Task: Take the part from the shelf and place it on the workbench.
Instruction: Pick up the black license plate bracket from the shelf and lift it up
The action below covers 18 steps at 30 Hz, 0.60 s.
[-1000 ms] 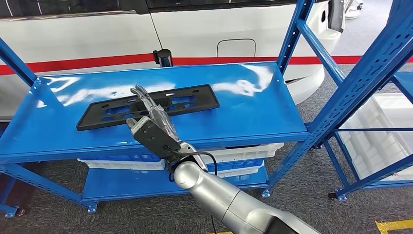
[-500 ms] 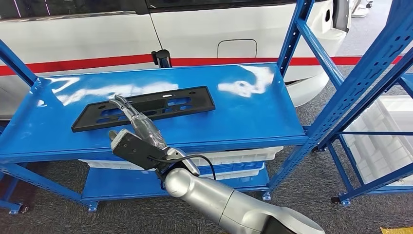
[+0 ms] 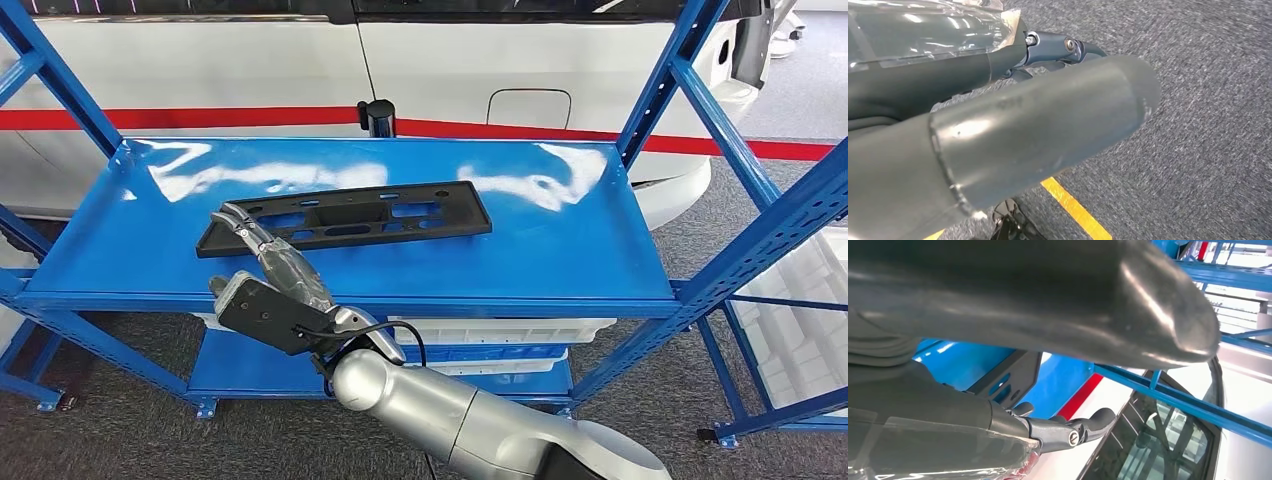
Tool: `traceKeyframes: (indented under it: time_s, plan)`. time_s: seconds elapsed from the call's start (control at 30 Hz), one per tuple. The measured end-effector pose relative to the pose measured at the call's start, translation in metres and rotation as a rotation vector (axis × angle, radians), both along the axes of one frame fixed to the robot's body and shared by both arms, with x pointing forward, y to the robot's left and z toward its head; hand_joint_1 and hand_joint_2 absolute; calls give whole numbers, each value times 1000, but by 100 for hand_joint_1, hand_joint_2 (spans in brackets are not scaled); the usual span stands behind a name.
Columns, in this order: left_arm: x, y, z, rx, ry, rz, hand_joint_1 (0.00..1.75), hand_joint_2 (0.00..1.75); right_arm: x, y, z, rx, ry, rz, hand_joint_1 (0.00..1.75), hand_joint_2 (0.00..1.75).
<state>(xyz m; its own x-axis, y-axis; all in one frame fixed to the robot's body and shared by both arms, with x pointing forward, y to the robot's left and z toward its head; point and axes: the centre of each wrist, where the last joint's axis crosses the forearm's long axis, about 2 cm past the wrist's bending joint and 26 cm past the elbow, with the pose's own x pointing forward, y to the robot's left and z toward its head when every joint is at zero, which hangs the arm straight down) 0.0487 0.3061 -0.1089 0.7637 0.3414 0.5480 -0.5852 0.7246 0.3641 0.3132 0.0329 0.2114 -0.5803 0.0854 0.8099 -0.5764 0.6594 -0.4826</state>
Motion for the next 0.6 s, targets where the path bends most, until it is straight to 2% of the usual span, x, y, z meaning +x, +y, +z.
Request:
traceKeyframes:
  time_s: [0.27,0.4,0.6]
  plan:
    - [0,-6,0,0,4,12,0,0,1,2,4,-6,12,-2,0,0]
    - [0,-7,0,-1,4,13,0,0,3,2,7,-32,17,-9,0,175]
    - [0,-6,0,-5,9,13,0,0,6,2,11,-98,-16,-40,0,175]
